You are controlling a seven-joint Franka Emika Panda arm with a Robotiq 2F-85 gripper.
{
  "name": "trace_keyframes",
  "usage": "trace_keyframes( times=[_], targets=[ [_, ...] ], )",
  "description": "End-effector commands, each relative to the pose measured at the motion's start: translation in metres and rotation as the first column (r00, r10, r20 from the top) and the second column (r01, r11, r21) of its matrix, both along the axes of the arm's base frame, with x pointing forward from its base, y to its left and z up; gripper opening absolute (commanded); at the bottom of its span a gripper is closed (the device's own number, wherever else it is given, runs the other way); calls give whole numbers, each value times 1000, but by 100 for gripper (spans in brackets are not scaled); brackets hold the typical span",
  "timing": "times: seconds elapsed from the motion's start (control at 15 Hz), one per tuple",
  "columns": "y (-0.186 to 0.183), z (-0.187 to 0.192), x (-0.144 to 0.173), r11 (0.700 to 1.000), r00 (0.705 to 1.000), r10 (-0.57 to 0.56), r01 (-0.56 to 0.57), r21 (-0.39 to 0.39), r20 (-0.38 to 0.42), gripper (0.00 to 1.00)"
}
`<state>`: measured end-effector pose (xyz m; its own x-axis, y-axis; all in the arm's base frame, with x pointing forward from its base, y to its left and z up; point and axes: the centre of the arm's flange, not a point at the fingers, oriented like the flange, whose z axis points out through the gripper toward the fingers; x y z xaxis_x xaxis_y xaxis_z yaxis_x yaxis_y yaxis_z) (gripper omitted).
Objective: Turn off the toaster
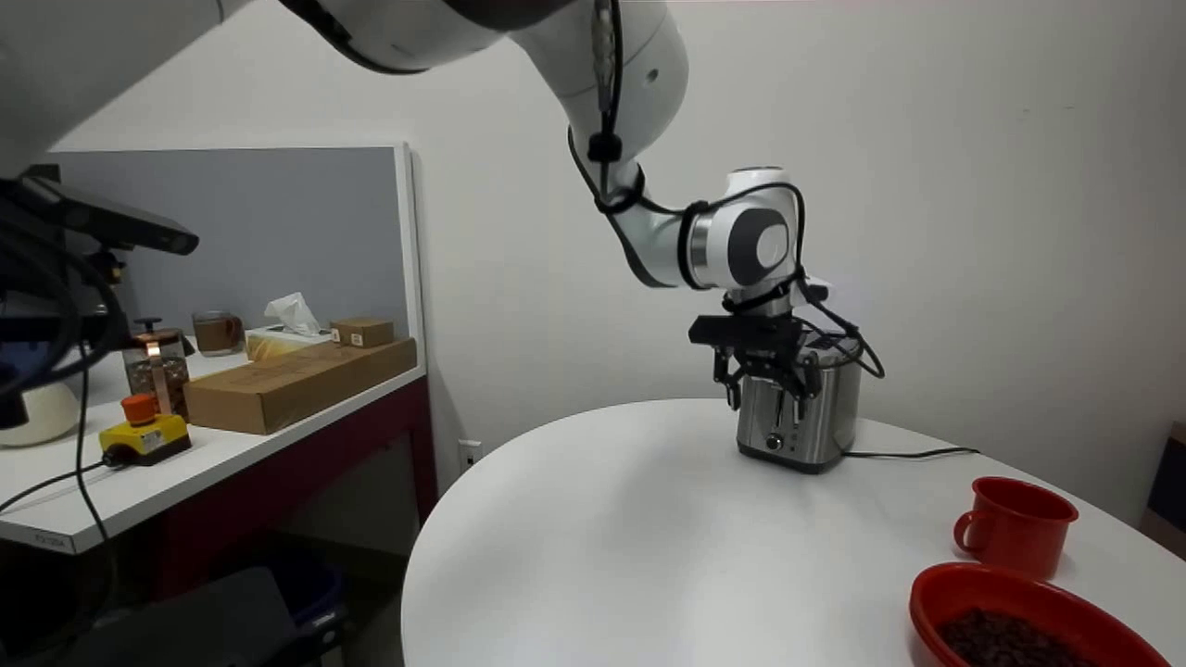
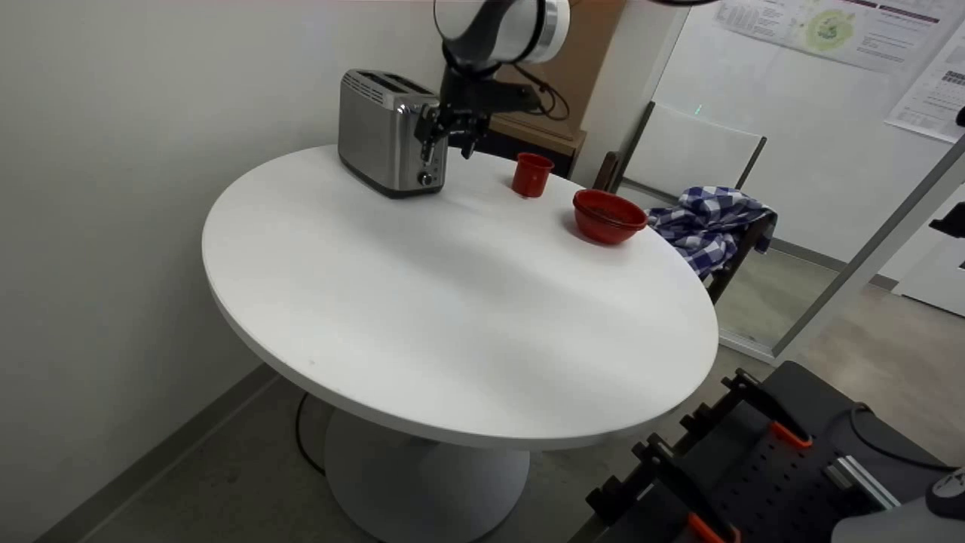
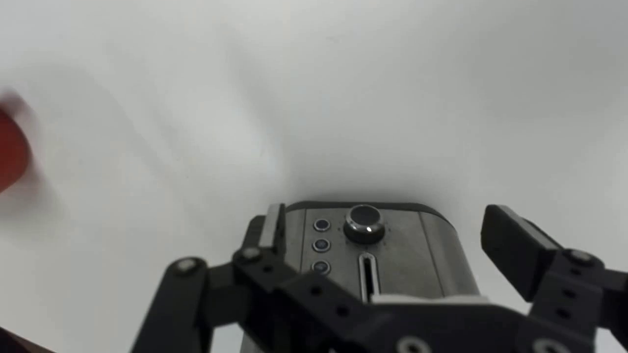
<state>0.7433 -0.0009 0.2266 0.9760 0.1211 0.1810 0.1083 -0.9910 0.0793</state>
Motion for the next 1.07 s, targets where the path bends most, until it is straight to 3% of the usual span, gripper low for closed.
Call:
trace_keyframes(
  times=[0.0, 0.4, 1.0],
  targets=[
    [-8, 74, -42, 996, 994, -38, 46, 72, -104, 100],
    [-6, 150, -133, 994, 984, -56, 71, 86, -168, 100],
    [17, 226, -276, 998, 991, -14, 23, 65, -134, 100]
  ],
)
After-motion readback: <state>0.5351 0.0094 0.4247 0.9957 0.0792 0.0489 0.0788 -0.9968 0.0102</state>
